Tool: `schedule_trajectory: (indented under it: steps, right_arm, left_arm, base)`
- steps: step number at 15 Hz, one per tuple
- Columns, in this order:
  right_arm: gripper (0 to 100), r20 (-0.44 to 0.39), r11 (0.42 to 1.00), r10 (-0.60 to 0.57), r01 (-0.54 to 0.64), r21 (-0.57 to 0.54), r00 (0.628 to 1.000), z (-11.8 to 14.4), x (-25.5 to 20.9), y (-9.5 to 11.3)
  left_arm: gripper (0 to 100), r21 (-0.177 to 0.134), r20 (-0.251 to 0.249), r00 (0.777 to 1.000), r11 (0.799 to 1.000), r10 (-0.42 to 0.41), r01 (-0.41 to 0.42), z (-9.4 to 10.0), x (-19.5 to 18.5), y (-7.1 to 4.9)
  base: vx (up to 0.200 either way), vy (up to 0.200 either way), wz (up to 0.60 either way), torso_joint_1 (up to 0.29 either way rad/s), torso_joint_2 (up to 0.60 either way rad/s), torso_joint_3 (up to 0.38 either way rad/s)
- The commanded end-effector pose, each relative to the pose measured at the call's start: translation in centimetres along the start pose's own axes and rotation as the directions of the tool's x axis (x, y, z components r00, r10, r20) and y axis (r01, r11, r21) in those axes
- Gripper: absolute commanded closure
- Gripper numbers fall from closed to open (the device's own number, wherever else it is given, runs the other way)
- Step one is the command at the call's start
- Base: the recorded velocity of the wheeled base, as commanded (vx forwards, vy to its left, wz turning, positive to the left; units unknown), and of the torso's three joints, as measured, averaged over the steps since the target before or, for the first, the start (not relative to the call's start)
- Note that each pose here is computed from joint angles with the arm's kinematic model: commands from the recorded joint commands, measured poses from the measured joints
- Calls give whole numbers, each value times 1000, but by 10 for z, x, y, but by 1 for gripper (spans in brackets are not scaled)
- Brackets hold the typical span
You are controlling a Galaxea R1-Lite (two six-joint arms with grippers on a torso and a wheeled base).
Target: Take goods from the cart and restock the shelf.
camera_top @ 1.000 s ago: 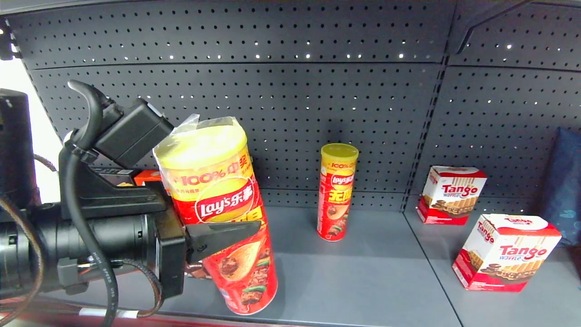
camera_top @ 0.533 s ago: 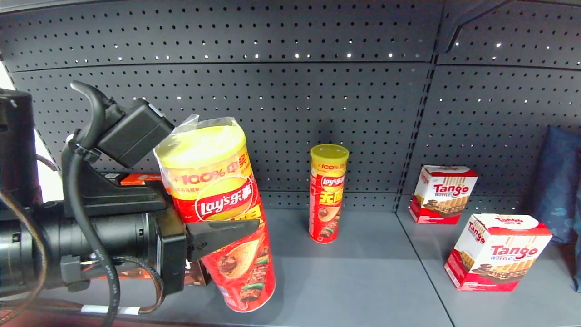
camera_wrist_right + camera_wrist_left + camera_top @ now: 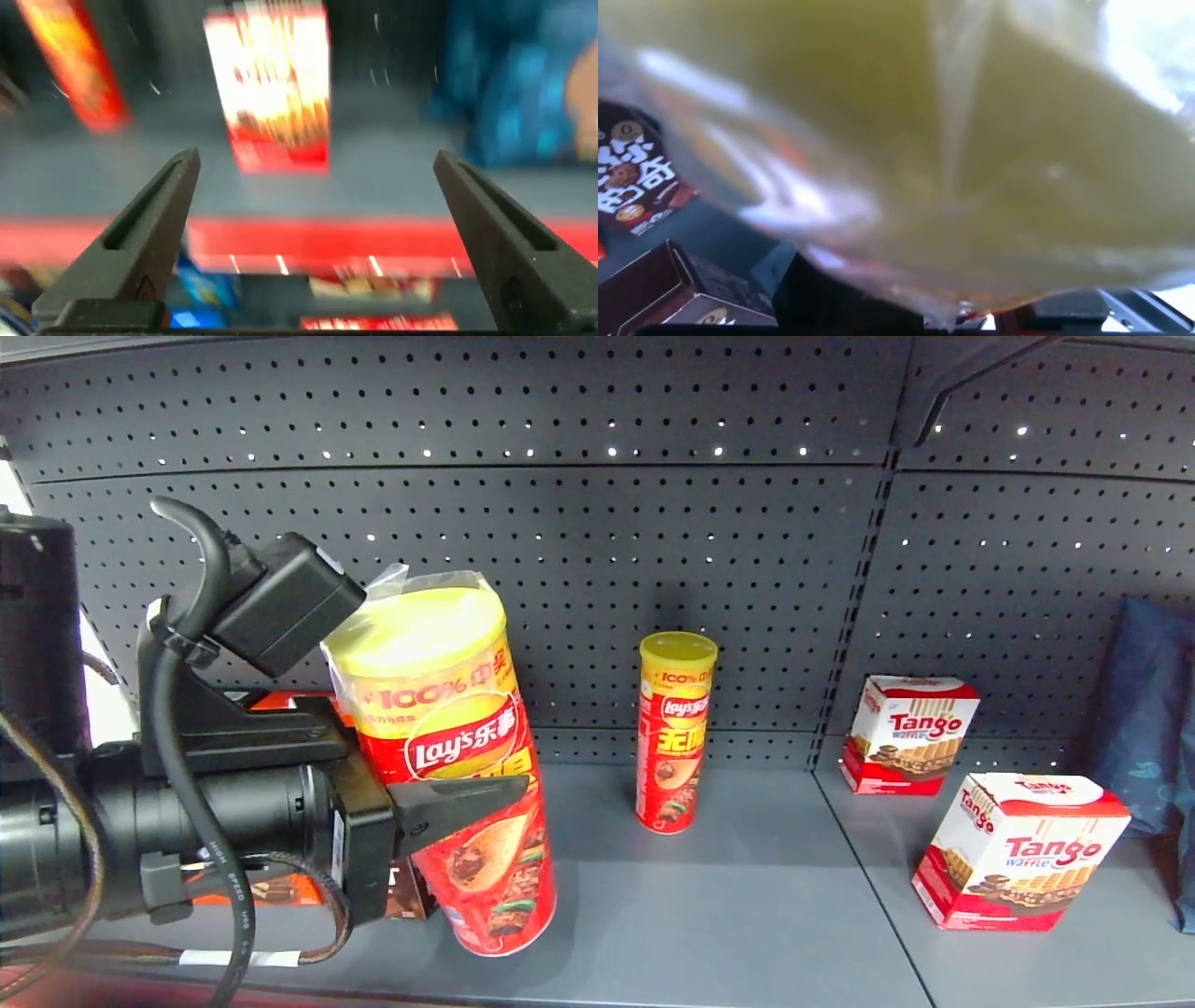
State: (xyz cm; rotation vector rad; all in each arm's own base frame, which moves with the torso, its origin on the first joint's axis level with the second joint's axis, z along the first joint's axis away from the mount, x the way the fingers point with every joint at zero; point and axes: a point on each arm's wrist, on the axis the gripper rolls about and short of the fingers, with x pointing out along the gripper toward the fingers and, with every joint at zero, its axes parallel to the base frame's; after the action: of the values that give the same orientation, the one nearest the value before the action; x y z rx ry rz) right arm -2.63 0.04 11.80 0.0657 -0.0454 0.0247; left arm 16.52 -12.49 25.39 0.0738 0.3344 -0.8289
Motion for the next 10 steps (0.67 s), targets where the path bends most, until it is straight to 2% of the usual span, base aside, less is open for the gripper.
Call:
schedule_trajectory:
  steps: [1,2,5,6,8,9,10]
  right_arm:
    - [0,-18,988,156,-156,6,988,70,17,5]
    - [0,-18,975,214,-214,-54,977,81,20,6]
    - [0,-111,942,308,-320,-106,945,102,51,12]
    - [0,-152,920,363,-379,-96,919,109,67,18]
    - [0,-240,850,494,-523,-70,836,123,102,37]
    - [0,-277,835,512,-547,-62,813,125,118,47]
    - [0,-287,830,518,-555,-59,805,126,123,50]
  left_arm:
    - [100,-2,-12,1000,1000,4,-4,-1,4,-1]
    - [100,-2,-21,1000,1000,2,-2,-4,5,-1]
    - [100,-2,-15,1000,1000,-7,7,0,9,0]
    - [100,-1,-18,1000,1000,-7,7,0,11,0]
    - [100,2,-20,1000,1000,-17,17,0,12,-2]
    - [100,0,-28,999,1000,-17,17,-1,14,-2]
    - [100,0,-29,999,1000,-19,19,-2,14,-2]
  base:
    - [0,0,0,0,0,0]
    - [0,0,0,0,0,0]
    - [0,0,0,0,0,0]
    - [0,0,0,0,0,0]
    - [0,0,0,0,0,0]
    - [0,0,0,0,0,0]
    - [0,0,0,0,0,0]
